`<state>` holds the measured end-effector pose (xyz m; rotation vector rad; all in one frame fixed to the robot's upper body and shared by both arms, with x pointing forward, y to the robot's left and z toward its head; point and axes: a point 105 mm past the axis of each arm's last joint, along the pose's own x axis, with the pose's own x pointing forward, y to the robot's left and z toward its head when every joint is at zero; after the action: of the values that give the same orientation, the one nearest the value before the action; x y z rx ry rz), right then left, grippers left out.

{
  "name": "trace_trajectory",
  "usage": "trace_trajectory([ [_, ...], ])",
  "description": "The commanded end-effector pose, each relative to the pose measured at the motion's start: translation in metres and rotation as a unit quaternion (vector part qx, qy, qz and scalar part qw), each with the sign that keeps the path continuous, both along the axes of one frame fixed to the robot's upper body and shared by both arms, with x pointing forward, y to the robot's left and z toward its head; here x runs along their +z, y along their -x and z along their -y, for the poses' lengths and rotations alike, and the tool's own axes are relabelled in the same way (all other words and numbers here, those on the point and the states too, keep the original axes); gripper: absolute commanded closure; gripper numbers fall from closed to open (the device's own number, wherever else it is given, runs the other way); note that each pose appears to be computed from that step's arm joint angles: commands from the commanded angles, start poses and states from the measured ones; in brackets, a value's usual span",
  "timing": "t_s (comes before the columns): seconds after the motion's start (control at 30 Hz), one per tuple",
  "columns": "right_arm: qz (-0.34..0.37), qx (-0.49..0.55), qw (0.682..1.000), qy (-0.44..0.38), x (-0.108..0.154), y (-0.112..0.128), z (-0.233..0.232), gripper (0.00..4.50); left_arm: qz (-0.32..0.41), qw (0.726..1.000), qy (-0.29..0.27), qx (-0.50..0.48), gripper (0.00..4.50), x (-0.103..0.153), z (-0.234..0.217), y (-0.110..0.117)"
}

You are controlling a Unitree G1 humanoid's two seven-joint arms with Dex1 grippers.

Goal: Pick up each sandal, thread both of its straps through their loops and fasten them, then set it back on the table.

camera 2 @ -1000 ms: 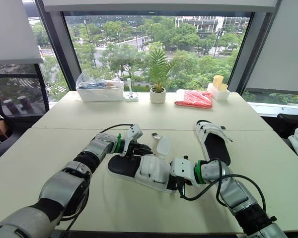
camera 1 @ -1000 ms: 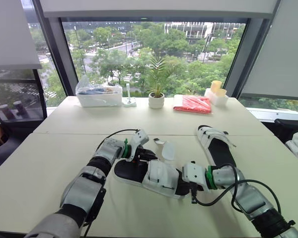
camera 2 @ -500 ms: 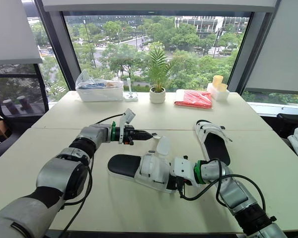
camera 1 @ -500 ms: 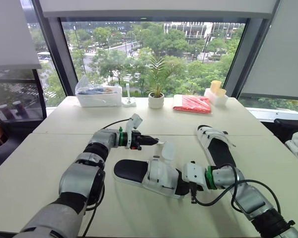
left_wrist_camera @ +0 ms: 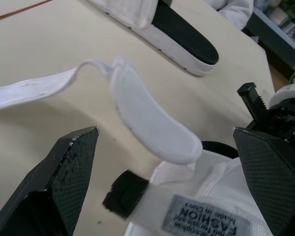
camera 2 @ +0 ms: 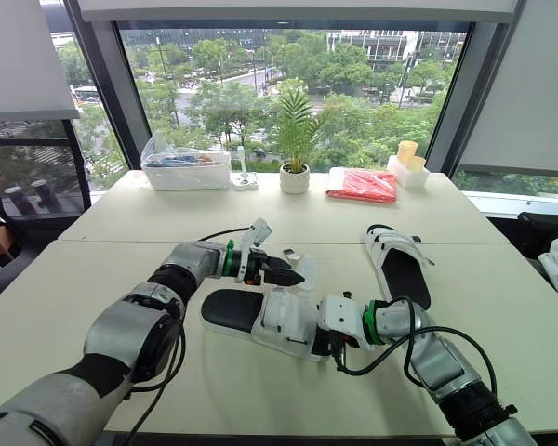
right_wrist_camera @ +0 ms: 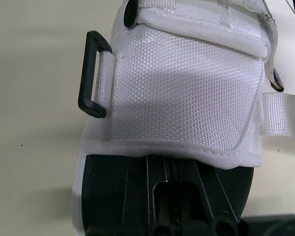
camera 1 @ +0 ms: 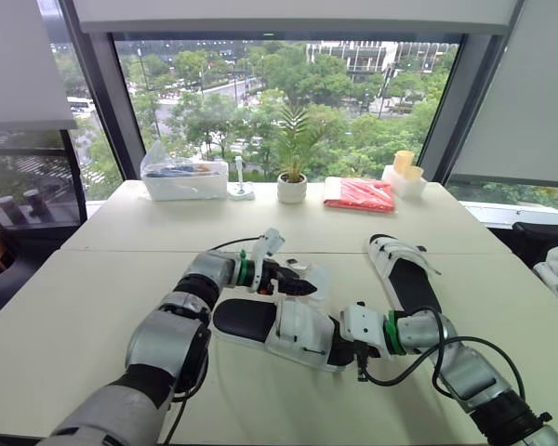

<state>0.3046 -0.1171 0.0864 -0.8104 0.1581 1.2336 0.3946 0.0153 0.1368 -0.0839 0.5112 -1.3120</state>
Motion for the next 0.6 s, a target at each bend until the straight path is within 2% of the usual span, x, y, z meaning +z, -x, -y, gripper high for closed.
trace_trajectory([
  [0.03,-0.055,-0.012,0.998,0.039,-0.033,0.008,0.007,4.5,0.013,1.0,-0.004,-0.021,0.01,0.006,0.015,0.003],
  [0.2,-0.054,-0.012,0.998,0.04,-0.033,0.009,0.006,4.5,0.014,1.0,-0.023,-0.011,0.01,0.002,0.031,0.003],
  [0.6,-0.053,-0.013,0.998,0.042,-0.033,0.011,0.007,4.5,-0.017,0.994,0.06,0.089,0.01,0.022,0.056,-0.011],
])
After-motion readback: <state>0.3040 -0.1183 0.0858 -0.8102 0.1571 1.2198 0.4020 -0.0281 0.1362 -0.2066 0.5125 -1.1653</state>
